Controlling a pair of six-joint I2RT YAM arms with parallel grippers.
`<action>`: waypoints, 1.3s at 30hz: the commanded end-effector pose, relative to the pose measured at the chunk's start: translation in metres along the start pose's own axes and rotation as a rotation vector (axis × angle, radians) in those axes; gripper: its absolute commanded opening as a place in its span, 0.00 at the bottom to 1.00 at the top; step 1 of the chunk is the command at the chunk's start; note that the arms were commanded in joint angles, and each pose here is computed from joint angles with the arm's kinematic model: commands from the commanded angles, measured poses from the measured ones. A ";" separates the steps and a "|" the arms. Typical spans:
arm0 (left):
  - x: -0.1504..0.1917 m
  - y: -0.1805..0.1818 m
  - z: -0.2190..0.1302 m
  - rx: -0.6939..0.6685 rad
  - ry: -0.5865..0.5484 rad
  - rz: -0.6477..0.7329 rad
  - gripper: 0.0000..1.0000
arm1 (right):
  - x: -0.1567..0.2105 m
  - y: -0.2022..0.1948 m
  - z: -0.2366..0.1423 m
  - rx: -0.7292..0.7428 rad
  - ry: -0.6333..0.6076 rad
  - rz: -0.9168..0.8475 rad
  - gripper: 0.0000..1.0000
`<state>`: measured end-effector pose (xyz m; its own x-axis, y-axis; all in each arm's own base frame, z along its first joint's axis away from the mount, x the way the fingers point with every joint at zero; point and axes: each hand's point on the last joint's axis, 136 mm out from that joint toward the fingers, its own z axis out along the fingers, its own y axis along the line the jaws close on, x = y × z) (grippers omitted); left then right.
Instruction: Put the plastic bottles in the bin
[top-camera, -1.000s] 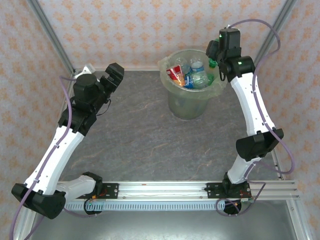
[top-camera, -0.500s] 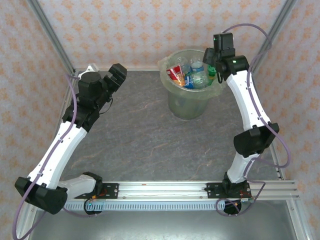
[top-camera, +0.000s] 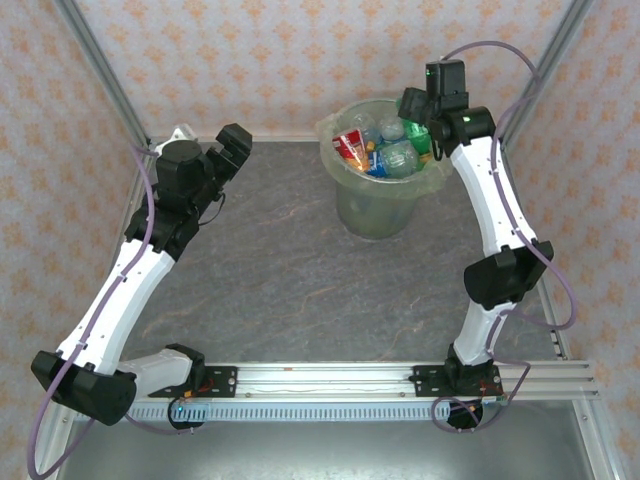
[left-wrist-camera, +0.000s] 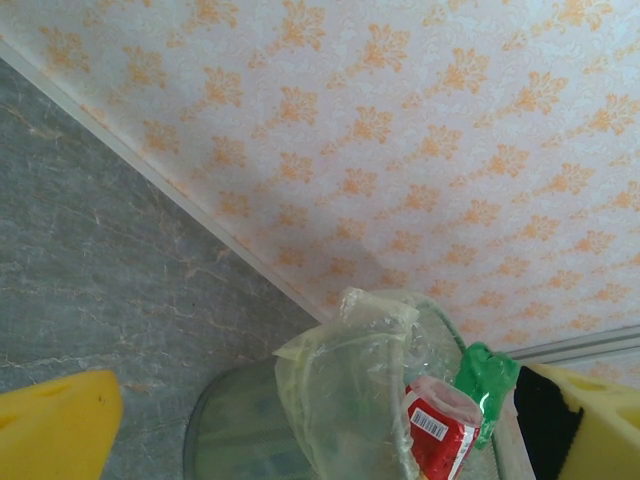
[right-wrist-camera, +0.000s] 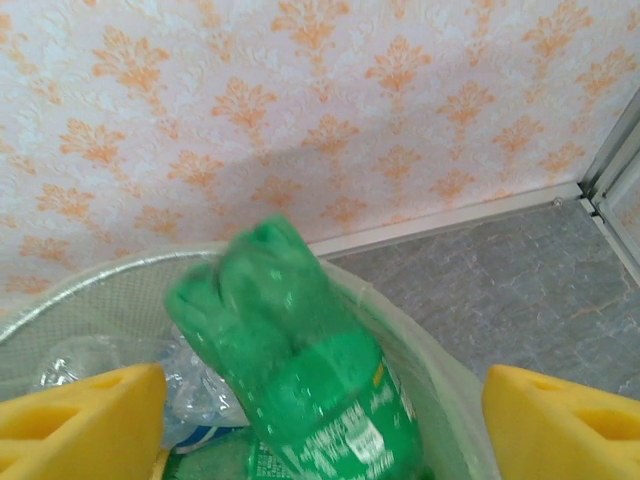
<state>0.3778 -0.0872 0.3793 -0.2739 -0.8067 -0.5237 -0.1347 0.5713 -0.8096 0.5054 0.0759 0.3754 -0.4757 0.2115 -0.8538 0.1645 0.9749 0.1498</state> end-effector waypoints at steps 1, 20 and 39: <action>-0.015 -0.008 -0.005 0.008 -0.036 0.011 0.99 | -0.042 0.003 -0.035 -0.038 -0.146 0.029 0.79; -0.022 0.001 -0.014 -0.017 -0.062 0.014 0.99 | -0.008 0.038 0.047 -0.127 -0.021 0.042 0.34; -0.026 0.002 -0.013 -0.018 -0.078 0.014 0.99 | 0.006 0.040 0.006 -0.200 0.010 0.054 0.41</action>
<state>0.3714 -0.0680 0.3892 -0.2132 -0.8151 -0.5387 -0.1563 0.5728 -0.8047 0.5265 0.1111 0.3278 -0.5430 0.2558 -0.7998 0.0605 0.9619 0.2665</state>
